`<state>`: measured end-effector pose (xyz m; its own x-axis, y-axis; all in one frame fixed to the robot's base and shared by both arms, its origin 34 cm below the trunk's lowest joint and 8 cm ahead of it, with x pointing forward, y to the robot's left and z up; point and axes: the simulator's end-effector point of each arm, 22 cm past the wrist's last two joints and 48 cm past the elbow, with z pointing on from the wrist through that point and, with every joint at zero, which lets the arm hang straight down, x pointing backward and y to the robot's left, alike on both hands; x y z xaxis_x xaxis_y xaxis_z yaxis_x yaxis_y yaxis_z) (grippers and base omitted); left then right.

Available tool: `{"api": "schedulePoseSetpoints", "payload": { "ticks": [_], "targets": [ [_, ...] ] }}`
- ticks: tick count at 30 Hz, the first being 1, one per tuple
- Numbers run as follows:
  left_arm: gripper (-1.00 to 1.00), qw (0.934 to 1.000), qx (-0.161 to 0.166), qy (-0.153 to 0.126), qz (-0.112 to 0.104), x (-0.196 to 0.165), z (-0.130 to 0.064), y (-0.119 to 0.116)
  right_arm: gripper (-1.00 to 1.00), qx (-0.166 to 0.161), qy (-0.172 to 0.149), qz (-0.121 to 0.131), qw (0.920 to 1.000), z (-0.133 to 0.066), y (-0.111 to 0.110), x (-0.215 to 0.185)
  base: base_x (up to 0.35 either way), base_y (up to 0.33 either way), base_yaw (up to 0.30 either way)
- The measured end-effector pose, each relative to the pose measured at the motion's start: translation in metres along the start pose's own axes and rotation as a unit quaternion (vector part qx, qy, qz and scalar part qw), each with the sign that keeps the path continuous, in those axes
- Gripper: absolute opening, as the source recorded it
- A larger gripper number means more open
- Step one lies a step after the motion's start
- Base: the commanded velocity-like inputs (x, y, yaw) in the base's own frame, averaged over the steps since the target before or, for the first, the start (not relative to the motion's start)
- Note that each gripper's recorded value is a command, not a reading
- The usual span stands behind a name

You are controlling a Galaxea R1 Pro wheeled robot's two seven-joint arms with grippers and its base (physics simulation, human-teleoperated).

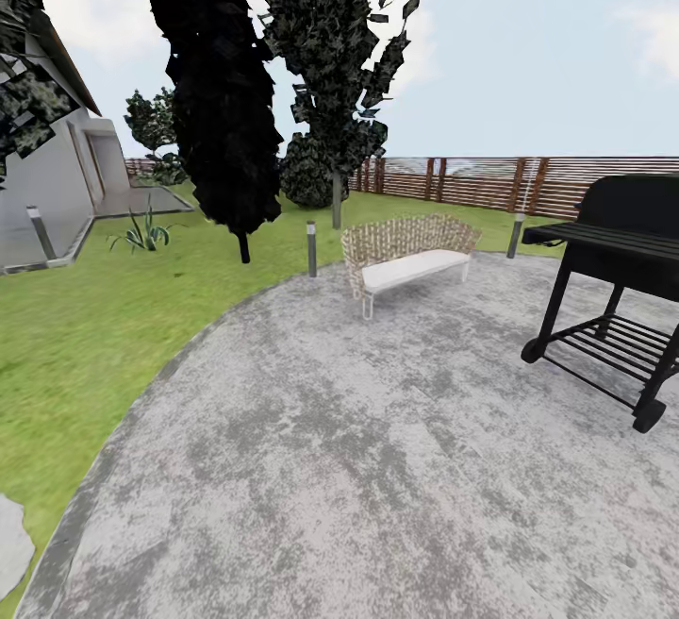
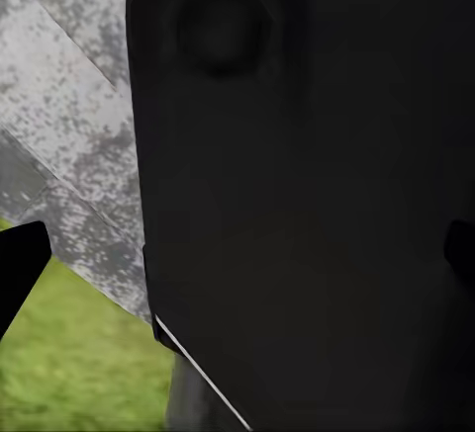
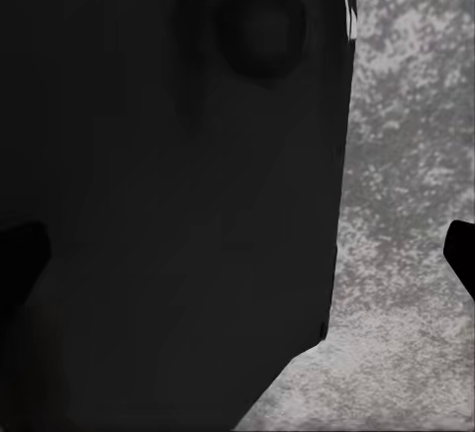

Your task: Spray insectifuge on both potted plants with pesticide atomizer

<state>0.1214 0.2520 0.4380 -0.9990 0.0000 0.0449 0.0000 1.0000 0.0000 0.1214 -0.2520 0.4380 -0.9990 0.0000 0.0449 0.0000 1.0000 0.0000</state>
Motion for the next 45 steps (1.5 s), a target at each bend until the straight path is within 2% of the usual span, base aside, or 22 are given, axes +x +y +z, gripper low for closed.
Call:
{"api": "schedulePoseSetpoints", "payload": {
  "ticks": [4, 10, 16, 24, 29, 36, 37, 38, 39, 40, 43, 45],
  "targets": [
    [1.0, 0.9999, 0.003, -0.013, 0.0, -0.009, 0.0, -0.002, 1.0, -0.001, -0.033, 0.001, 0.9994, -0.001, 0.004, -0.034, 0.0, 0.0, 0.0],
    [1.0, 1.0, 0.001, 0.004, -0.004, 0.003, 0.0, -0.003, 1.0, -0.003, -0.03, 0.0, 0.9996, -0.001, 0.007, -0.042, 0.0, 0.0, 0.0],
    [1.0, 1.0, -0.003, -0.006, -0.003, -0.007, 0.0, 0.002, 1.0, 0.0, -0.046, 0.002, 0.9989, -0.002, 0.002, -0.055, 0.0, 0.0, 0.0],
    [1.0, 0.9985, -0.013, -0.053, -0.004, -0.042, -0.002, 0.013, 1.0, 0.022, -0.09, 0.003, 0.9957, -0.007, -0.032, -0.086, 0.0, 0.0, 0.0],
    [1.0, 0.9956, -0.013, -0.093, -0.005, -0.08, -0.006, 0.012, 1.0, 0.036, -0.118, 0.002, 0.9923, -0.012, -0.054, -0.105, 0.0, 0.0, 0.0],
    [1.0, 0.9883, -0.011, -0.152, -0.001, -0.139, -0.016, 0.011, 1.0, 0.041, -0.157, 0.0, 0.9867, -0.019, -0.06, -0.132, 0.0, 0.0, 0.0],
    [1.0, 0.9681, -0.01, -0.251, 0.0, -0.21, -0.041, 0.009, 1.0, 0.041, -0.269, -0.004, 0.9622, -0.042, -0.061, -0.189, 0.0, 0.0, 0.0],
    [1.0, 0.9502, -0.008, -0.311, 0.002, -0.286, -0.07, 0.006, 1.0, 0.041, -0.348, -0.007, 0.9366, -0.076, -0.06, -0.257, 0.0, 0.0, 0.0],
    [1.0, 0.9467, -0.007, -0.322, 0.003, -0.297, -0.076, 0.004, 1.0, 0.041, -0.409, -0.01, 0.9117, -0.112, -0.058, -0.308, 0.0, 0.0, 0.0],
    [1.0, 0.9461, -0.006, -0.324, 0.003, -0.299, -0.077, 0.003, 1.0, 0.041, -0.406, -0.009, 0.9131, -0.11, -0.059, -0.306, 0.0, 0.0, 0.0],
    [1.0, 0.9377, -0.007, -0.347, 0.005, -0.328, -0.092, 0.005, 1.0, 0.041, -0.441, -0.01, 0.8964, -0.134, -0.058, -0.335, 0.0, 0.0, 0.0],
    [1.0, 0.9359, -0.007, -0.352, 0.006, -0.334, -0.095, 0.004, 1.0, 0.04, -0.448, -0.011, 0.8928, -0.139, -0.057, -0.34, 0.0, 0.0, 0.0]
  ]
}}
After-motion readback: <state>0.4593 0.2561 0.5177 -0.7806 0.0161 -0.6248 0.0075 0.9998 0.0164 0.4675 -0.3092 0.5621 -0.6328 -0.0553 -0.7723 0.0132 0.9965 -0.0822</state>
